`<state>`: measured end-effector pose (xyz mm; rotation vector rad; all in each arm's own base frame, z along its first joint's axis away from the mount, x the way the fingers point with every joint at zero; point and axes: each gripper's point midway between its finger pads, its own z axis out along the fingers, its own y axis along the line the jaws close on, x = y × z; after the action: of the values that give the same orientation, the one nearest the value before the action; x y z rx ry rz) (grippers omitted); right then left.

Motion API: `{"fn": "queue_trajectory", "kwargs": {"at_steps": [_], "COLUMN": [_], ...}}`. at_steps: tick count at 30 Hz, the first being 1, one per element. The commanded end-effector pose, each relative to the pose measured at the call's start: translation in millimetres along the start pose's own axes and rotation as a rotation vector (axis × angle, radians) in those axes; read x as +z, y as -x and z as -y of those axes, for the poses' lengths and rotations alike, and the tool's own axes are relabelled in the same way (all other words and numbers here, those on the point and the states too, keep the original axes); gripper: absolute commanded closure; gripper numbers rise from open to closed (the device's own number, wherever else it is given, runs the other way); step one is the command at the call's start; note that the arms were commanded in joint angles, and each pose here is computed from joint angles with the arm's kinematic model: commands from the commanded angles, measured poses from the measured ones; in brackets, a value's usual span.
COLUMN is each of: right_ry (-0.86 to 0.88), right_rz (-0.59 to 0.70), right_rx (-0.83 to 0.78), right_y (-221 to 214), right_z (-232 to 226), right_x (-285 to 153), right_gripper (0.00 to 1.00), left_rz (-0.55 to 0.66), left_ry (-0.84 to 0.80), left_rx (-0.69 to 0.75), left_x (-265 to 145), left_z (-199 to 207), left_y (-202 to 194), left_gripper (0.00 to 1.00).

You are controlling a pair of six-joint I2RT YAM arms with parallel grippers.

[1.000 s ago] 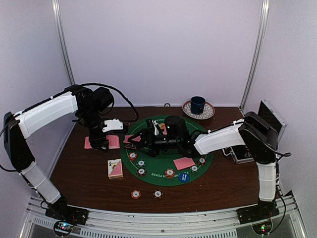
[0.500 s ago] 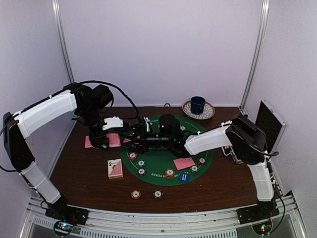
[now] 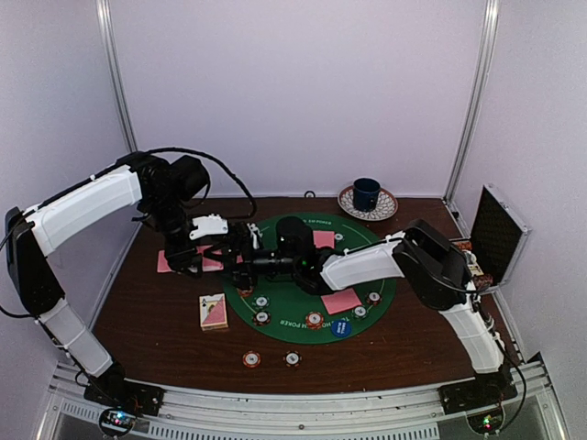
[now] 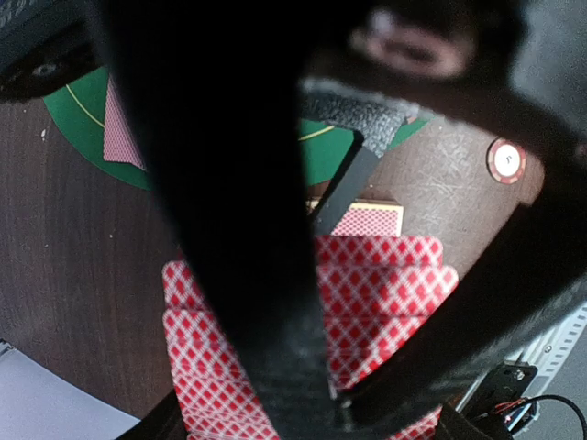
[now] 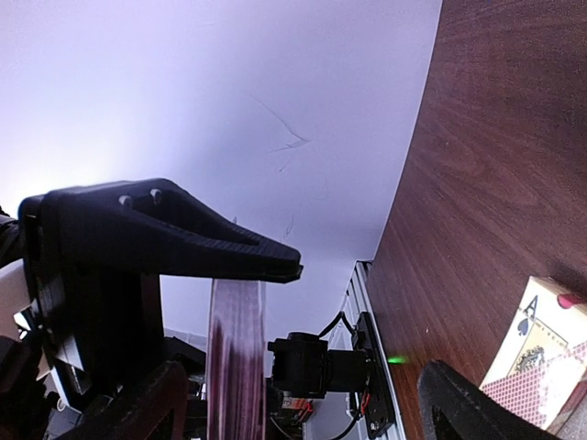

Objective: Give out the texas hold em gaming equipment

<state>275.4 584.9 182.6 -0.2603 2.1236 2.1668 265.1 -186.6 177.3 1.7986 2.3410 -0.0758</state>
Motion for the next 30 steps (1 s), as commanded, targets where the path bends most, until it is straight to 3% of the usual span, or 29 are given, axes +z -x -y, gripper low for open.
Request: {"fn": "queue_trajectory", "kwargs": {"at_steps": [1, 20, 30], "right_ry": [0.080, 0.076, -0.053], "right_rz": [-0.048, -0.147, -0.104], "right_rx": [-0.023, -0.003, 0.024], "right_y": [-7, -16, -7], "right_z": [-19, -8, 22], "right_x": [17, 56, 45], "right_gripper": [0.09, 0.02, 0.13], "left_rz": [0.037, 0.021, 0.019], "left_ry": [0.011, -0.002, 0.003], "left_rx": [-0.009, -0.008, -0.005], "left_x": [-9, -5, -5], "left_z": [-3, 0, 0], "left_y": [8, 5, 3], "left_gripper": [1.00, 1.00, 1.00]}}
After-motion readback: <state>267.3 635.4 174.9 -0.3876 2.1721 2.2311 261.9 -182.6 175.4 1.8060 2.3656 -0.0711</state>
